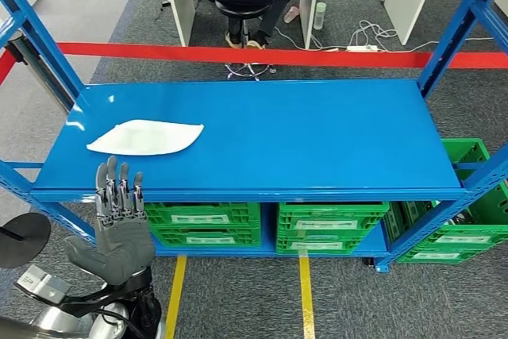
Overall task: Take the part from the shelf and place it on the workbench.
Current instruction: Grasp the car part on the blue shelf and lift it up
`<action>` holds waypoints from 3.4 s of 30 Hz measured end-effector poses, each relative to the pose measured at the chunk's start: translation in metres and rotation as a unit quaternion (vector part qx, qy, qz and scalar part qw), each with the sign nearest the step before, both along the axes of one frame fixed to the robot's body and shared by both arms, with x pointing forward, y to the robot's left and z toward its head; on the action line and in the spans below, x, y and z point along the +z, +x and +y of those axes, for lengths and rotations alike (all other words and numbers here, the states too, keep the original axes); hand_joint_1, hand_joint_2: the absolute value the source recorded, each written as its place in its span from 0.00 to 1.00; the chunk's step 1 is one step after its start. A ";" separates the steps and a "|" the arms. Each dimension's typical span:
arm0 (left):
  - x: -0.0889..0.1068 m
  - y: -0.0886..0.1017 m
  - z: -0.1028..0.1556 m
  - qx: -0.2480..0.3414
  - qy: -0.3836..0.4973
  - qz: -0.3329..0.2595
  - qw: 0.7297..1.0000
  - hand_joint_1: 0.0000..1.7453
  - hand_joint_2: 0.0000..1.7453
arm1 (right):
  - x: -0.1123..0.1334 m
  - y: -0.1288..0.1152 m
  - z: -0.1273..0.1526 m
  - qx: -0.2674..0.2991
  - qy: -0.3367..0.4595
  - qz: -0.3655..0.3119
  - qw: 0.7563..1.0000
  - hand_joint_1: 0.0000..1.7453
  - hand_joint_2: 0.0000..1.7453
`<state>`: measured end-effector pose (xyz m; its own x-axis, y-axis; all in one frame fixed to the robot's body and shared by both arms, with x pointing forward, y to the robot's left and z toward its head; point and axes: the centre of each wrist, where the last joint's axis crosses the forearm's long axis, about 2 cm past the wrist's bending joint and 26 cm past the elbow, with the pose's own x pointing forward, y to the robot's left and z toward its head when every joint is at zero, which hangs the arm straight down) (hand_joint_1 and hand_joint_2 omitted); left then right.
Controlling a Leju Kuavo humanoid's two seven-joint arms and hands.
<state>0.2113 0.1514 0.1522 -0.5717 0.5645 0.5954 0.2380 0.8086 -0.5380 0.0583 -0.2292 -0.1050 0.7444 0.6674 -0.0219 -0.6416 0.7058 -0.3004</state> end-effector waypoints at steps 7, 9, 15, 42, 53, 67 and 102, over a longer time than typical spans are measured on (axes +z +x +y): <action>0.000 0.000 0.000 -0.006 0.000 -0.006 1.000 0.00 0.00 | 0.000 0.000 0.000 0.004 0.000 0.000 1.000 0.00 0.00; 0.000 0.000 -0.001 -0.006 0.000 -0.007 1.000 0.00 0.00 | 0.000 0.000 0.000 0.004 0.000 0.000 1.000 0.00 0.00; 0.002 0.000 -0.002 -0.017 0.004 -0.017 1.000 0.00 0.00 | 0.000 0.001 0.000 0.006 0.001 -0.002 1.000 0.00 0.00; 0.001 -0.001 -0.001 -0.010 0.001 -0.009 1.000 0.00 0.00 | 0.000 0.001 0.000 0.006 0.001 -0.001 1.000 0.00 0.00; 0.001 0.000 -0.001 -0.010 0.001 -0.010 1.000 0.00 0.00 | 0.000 0.001 0.000 0.005 0.000 -0.001 1.000 0.00 0.00; -0.001 -0.001 0.000 -0.009 -0.004 0.003 1.000 0.00 0.00 | 0.000 0.000 0.000 0.005 0.000 0.000 1.000 0.00 0.00; 0.002 -0.004 0.005 -0.031 -0.034 0.022 0.999 0.00 0.00 | -0.001 0.000 -0.006 -0.049 0.019 -0.024 0.998 0.00 1.00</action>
